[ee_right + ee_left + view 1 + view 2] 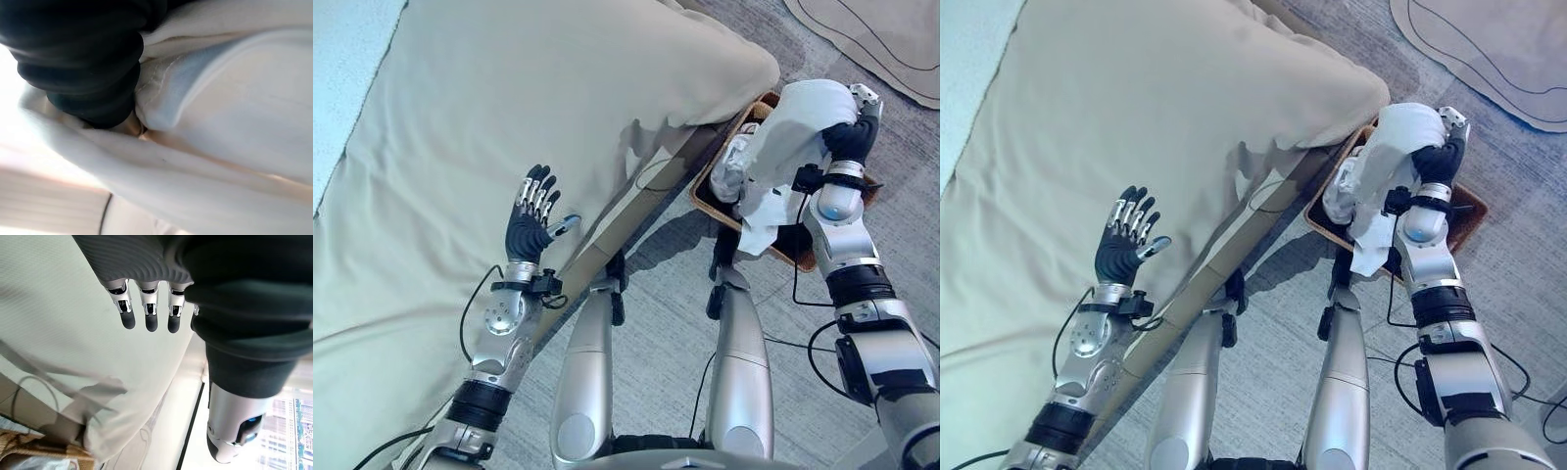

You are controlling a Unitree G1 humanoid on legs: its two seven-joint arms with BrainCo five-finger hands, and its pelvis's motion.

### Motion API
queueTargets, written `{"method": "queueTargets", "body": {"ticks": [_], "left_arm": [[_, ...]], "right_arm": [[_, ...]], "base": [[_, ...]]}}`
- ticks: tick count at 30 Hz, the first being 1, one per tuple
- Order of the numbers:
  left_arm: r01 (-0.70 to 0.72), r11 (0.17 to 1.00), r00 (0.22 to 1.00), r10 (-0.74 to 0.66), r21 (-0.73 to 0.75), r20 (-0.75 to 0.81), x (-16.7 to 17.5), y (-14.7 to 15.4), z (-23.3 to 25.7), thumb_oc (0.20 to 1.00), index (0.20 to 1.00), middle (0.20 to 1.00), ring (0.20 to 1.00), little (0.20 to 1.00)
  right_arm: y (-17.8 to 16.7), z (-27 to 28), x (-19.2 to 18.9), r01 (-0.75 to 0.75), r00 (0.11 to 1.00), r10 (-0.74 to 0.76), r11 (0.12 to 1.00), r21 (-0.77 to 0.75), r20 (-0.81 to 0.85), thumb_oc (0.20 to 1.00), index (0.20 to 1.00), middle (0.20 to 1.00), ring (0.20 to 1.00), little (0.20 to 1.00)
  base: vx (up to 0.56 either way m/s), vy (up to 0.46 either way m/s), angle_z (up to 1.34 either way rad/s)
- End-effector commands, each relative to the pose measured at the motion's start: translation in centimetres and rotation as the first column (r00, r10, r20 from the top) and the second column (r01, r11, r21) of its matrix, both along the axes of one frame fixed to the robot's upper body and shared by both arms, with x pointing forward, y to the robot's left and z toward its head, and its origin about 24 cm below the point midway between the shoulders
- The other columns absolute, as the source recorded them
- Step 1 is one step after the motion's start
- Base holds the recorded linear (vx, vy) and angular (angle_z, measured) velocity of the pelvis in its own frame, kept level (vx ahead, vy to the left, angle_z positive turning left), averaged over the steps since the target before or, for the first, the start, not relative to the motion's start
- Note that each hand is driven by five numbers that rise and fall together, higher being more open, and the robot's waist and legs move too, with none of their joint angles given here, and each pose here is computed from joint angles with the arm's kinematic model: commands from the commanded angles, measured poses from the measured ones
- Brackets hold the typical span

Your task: Pick up clothes into the bucket

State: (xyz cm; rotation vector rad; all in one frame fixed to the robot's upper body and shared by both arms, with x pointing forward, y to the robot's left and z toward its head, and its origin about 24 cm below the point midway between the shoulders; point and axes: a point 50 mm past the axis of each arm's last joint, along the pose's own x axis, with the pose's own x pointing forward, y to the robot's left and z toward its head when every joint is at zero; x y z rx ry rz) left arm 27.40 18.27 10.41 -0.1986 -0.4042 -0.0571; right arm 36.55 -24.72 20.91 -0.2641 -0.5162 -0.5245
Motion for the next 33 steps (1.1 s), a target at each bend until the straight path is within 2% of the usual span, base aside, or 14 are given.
{"method": "queueTargets", "body": {"ticks": [1,8,15,21,29,33], "left_arm": [[0.0,0.999,0.993,0.004,-0.032,0.121,-1.4,0.0,1.9,1.0,1.0,1.0,1.0,1.0],[0.001,0.999,0.99,0.005,-0.038,0.144,-1.1,-0.6,2.3,1.0,1.0,1.0,1.0,1.0],[0.022,0.999,0.987,-0.014,-0.048,0.163,-1.1,-0.9,2.8,1.0,1.0,1.0,1.0,1.0],[0.023,0.999,0.983,-0.015,-0.045,0.181,-1.2,-0.9,3.3,1.0,1.0,1.0,1.0,1.0],[0.001,0.999,0.979,0.009,-0.046,0.203,-1.4,-0.4,3.9,1.0,1.0,1.0,1.0,1.0],[-0.001,0.999,0.98,0.009,-0.04,0.197,-1.5,-0.4,3.9,1.0,1.0,1.0,1.0,1.0]], "right_arm": [[-0.1,2.7,-0.4,0.034,0.995,-0.023,0.992,-0.118,0.093,0.2,0.2,0.2,0.2,0.2],[0.1,-1.7,1.2,0.052,0.989,-0.073,0.985,-0.164,-0.126,0.2,0.2,0.2,0.2,0.2],[-2.8,-3.4,1.9,0.154,0.954,-0.154,0.988,-0.022,-0.259,0.2,0.2,0.2,0.2,0.2],[-5.6,-2.4,1.6,0.247,0.922,-0.249,0.968,-0.045,-0.296,0.2,0.2,0.2,0.2,0.2],[-10.3,-0.1,-0.3,0.431,0.88,-0.4,0.899,0.074,-0.257,0.2,0.2,0.2,0.2,0.2],[-11.8,0.0,-1.0,0.483,0.843,-0.448,0.874,0.051,-0.299,0.2,0.2,0.2,0.2,0.2]], "base": [[-0.01,0.011,-0.09],[0.0,0.001,-0.03],[0.0,0.011,0.03],[0.0,0.0,0.0],[0.0,0.003,0.01],[0.0,0.0,0.0]]}}
